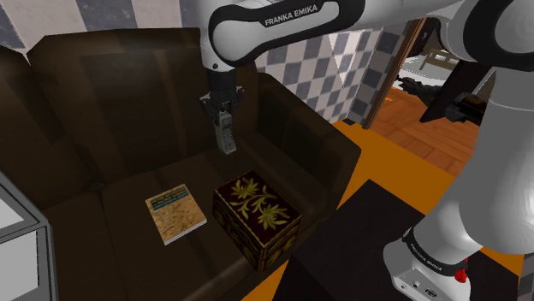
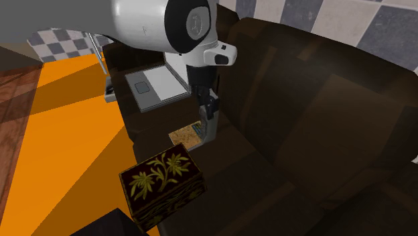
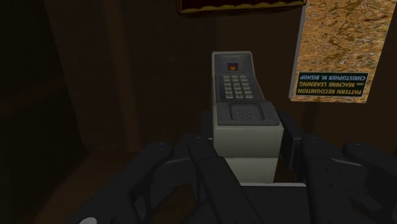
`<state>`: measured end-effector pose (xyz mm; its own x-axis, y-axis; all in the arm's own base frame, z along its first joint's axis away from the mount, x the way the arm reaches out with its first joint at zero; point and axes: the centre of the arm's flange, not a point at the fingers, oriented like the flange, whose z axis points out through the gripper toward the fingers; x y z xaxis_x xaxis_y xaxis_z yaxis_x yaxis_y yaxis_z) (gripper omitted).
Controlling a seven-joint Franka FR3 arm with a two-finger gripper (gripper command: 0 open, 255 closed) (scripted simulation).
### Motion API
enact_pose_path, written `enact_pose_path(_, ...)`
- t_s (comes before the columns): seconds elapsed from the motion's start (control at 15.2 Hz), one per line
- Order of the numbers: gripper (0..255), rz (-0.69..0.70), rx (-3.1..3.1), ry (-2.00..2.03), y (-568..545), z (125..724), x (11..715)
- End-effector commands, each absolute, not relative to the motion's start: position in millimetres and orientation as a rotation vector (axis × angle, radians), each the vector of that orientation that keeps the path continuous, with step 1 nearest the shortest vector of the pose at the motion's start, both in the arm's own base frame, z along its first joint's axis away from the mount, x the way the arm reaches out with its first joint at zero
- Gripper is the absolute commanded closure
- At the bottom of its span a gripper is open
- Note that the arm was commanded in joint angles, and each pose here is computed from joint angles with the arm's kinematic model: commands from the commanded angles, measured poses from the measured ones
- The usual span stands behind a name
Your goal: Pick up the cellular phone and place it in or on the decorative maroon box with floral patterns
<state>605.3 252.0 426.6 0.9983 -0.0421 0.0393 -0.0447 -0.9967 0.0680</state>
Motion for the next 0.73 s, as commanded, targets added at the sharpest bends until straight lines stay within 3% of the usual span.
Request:
enact_pose_path(0.0, 255, 0.059, 3.071, -0.066, 252, 428, 585)
enact_pose_path(0.66, 255, 0.059, 3.071, -0.066, 256, 430, 454)
